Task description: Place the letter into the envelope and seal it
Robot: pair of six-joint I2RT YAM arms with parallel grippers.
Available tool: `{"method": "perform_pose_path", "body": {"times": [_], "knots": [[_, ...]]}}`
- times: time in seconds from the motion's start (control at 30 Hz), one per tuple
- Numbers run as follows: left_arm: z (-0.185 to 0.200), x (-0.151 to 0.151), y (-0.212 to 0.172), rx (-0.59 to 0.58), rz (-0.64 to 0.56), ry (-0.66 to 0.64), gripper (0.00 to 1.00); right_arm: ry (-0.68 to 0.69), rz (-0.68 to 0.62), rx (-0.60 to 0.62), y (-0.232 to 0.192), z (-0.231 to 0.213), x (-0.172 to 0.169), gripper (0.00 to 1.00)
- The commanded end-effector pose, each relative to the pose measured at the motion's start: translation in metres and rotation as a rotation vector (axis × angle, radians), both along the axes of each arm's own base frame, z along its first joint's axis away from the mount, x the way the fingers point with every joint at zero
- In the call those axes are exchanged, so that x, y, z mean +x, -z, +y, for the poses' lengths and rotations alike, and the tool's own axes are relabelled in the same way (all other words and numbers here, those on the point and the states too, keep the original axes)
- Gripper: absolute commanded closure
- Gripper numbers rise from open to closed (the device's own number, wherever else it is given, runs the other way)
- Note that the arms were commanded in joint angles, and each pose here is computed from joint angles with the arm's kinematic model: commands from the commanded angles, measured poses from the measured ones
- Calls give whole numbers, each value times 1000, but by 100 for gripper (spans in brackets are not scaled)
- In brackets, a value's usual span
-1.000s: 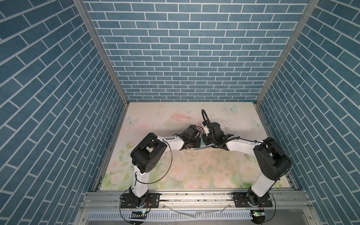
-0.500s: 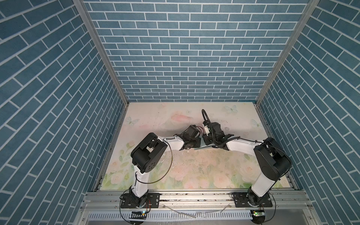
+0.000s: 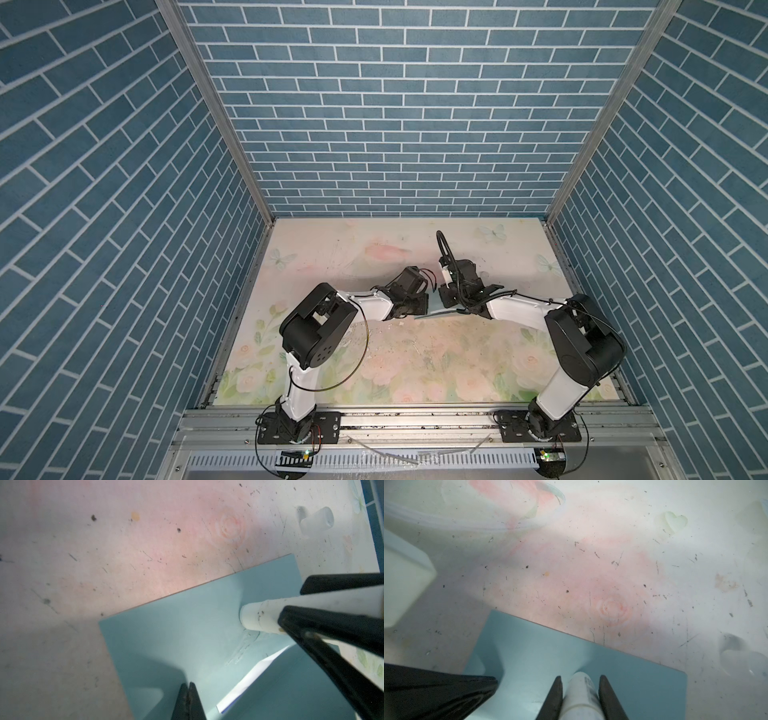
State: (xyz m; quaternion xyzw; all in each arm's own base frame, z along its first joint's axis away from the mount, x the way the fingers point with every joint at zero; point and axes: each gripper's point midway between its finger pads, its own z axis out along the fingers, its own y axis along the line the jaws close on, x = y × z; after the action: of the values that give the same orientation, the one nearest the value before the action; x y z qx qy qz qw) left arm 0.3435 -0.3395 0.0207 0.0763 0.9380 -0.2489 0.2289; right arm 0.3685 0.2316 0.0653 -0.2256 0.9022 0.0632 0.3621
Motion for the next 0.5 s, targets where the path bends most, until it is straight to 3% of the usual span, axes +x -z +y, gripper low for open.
{"method": "perform_pose_path", "body": {"times": [0.0, 0.47], "knots": [[43, -32, 61, 187, 156, -29, 100, 42, 28, -158, 18, -41, -9, 100], [44, -32, 61, 188, 154, -31, 100, 143, 68, -133, 22, -74, -12, 100]]}}
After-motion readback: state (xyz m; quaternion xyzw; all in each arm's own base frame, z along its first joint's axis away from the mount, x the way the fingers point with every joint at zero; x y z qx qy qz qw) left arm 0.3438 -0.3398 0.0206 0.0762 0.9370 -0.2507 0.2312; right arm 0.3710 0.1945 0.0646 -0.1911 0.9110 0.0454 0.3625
